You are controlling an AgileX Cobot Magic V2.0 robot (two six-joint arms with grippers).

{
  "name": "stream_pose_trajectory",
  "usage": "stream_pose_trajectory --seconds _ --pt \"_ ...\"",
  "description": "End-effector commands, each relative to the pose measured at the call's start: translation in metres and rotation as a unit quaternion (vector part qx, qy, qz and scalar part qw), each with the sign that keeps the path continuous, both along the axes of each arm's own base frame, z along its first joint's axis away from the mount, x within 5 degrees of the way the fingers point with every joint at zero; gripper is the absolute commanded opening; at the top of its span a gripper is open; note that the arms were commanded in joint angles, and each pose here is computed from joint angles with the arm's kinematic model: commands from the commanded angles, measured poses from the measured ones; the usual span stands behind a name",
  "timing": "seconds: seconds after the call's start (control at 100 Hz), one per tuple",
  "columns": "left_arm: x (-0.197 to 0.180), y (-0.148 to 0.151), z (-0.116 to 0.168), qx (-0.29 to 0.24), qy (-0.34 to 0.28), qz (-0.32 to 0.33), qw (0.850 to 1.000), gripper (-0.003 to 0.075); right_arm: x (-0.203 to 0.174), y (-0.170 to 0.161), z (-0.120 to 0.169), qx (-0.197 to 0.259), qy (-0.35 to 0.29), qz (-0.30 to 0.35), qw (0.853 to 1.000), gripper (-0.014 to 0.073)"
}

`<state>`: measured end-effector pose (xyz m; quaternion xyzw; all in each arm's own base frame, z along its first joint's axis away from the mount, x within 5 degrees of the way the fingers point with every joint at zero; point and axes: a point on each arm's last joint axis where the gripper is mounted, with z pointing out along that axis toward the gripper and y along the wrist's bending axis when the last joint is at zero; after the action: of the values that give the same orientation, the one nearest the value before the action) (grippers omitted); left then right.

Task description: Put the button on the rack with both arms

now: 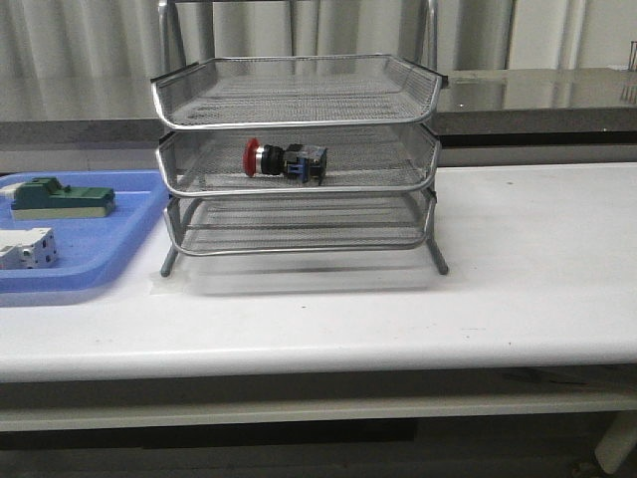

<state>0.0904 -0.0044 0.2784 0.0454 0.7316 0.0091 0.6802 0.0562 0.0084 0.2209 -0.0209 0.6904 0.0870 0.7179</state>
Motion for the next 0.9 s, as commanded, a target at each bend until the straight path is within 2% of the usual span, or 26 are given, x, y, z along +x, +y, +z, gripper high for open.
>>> stream_pose_trajectory --seconds 0.0,0.15,0.89 --pt "0.000 0.001 0.017 -0.011 -0.051 0.008 0.999 0.0004 -0.001 0.000 0.006 0.013 -0.045 0.001 0.999 -0.0057" --pt "0.000 0.001 0.017 -0.011 -0.051 0.008 0.999 0.0004 -0.002 0.000 -0.005 0.016 -0.051 0.002 0.999 -0.0057" --pt "0.000 0.001 0.017 -0.011 -0.051 0.008 0.999 0.0004 -0.003 0.000 -0.005 0.017 -0.057 0.002 0.998 -0.0057"
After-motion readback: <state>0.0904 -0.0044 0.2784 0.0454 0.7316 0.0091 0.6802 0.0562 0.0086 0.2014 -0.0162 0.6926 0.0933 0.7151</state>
